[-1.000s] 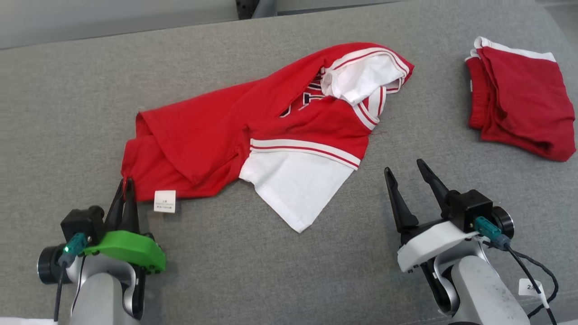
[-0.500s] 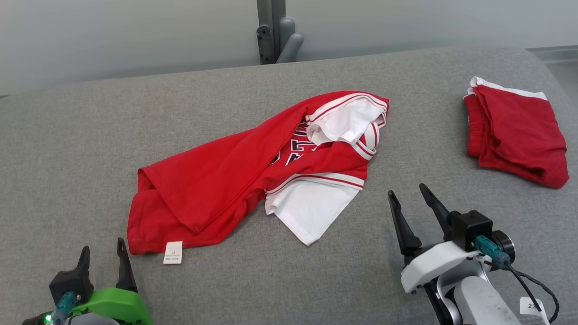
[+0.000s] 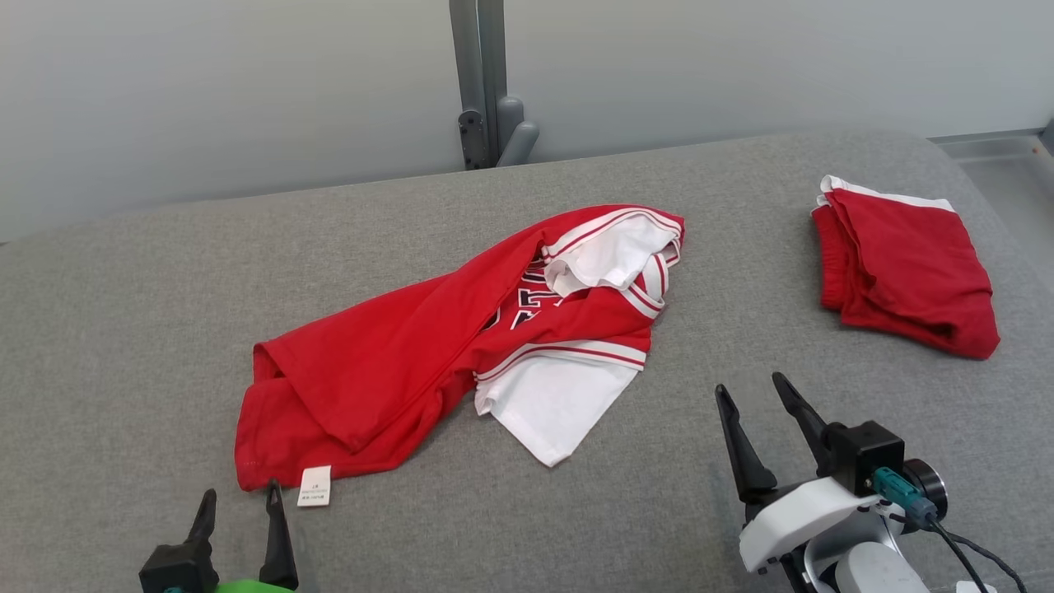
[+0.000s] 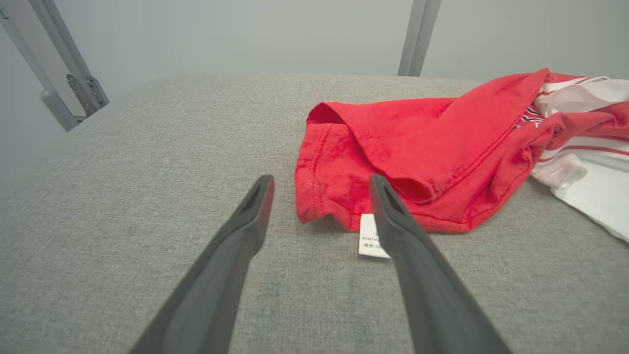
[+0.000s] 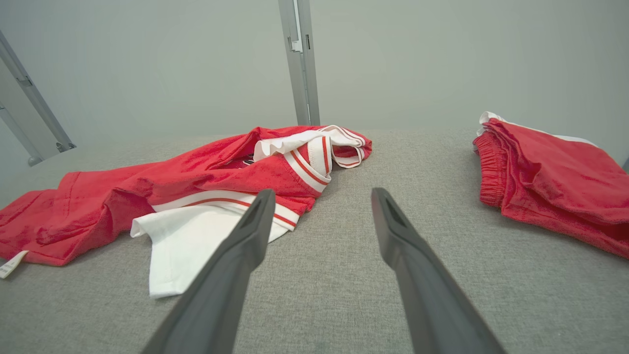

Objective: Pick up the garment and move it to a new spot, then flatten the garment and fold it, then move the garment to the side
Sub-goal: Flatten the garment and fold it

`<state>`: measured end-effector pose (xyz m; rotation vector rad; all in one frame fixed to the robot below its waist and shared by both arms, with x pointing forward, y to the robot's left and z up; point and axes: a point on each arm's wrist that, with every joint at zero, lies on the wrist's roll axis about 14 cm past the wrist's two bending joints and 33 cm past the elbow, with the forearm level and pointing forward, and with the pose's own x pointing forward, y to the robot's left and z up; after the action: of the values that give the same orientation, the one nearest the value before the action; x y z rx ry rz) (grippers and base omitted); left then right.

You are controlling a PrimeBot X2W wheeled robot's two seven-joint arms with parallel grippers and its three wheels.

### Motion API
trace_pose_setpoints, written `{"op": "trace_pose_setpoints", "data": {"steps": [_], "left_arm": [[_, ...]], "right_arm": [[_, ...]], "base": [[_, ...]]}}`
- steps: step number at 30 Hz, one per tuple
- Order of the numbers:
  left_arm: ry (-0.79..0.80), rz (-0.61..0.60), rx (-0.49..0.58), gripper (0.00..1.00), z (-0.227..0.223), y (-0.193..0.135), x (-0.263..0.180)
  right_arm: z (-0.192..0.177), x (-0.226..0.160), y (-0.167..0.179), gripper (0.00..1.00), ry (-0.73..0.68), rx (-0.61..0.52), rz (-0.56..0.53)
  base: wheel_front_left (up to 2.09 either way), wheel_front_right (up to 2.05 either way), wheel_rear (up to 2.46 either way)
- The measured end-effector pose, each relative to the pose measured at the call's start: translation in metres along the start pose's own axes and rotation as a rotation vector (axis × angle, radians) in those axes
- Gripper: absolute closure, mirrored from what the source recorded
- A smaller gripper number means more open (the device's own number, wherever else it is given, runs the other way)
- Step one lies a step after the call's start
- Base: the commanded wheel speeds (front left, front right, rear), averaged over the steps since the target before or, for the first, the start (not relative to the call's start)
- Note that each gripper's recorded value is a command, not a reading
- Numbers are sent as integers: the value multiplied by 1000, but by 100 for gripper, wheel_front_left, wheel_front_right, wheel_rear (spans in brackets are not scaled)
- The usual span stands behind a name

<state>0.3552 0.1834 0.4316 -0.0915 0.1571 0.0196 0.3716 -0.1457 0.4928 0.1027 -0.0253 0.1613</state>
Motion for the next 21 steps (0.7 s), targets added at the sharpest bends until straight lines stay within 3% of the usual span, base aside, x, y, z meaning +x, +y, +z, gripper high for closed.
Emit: {"op": "trace_pose_setpoints", "data": {"steps": [14,21], "left_arm": [[5,14,-8,0,-3,0,-6],[12,15,-35,0,-3,-1,5]], "right_arm": [[-6,-5,5,0,17,-4,13],[-17,2,23,0,50,-8,72]], "base": [[0,0,0],[0,0,0]]}}
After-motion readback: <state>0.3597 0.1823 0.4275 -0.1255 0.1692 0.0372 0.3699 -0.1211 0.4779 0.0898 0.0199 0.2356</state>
